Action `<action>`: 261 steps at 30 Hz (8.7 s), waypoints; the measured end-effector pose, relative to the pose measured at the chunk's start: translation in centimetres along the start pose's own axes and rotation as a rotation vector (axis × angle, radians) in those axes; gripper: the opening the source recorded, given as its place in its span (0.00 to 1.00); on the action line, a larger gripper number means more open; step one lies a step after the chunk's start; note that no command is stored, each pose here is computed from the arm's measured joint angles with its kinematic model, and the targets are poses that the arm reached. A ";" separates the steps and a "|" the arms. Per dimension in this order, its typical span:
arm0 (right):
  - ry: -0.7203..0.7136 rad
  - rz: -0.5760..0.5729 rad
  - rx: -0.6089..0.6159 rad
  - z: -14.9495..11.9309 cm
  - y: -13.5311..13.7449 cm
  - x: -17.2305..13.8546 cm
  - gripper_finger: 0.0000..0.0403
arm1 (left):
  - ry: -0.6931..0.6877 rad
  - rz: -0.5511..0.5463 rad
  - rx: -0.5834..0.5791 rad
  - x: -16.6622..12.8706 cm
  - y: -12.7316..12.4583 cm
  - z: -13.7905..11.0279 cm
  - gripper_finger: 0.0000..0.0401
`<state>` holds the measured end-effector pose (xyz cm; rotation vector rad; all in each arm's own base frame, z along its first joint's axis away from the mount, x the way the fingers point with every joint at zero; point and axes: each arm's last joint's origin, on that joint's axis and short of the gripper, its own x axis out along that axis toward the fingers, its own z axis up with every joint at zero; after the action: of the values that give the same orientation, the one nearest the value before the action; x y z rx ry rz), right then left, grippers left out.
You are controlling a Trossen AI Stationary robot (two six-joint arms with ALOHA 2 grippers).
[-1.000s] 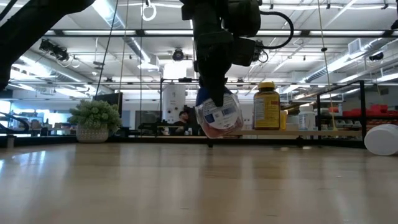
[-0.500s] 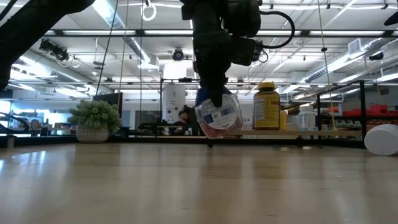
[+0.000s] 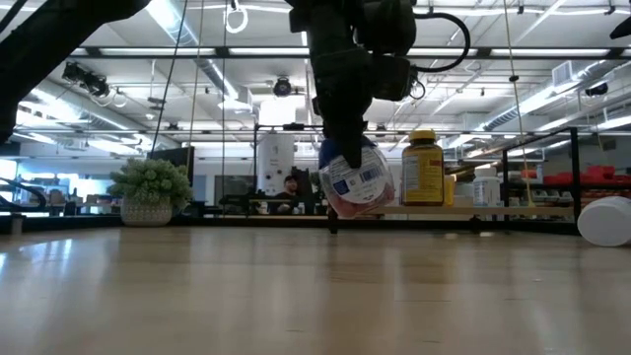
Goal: Pick and place medicine bottles onto shelf by color
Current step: Put the blue pill bottle on the shelf, then put the white pill bottle on the shelf
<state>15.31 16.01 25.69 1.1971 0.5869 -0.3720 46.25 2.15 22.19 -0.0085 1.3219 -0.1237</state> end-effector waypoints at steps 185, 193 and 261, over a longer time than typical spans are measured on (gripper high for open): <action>-0.559 -0.871 -0.197 23.5 -12.3 3.3 0.50 | -0.354 0.056 -0.363 -17.4 -0.9 -18.0 0.43; -0.551 -0.849 -0.189 23.5 -12.2 3.4 0.55 | -0.357 0.055 -0.373 -17.4 -0.9 -18.0 0.43; 0.799 -0.465 -1.361 8.7 -6.7 3.6 0.65 | -0.463 0.052 -0.377 -17.6 -2.1 -16.7 0.43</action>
<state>16.42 5.69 20.60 -0.1909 1.4919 0.1860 25.64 2.80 35.23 -0.3057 0.8656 0.1663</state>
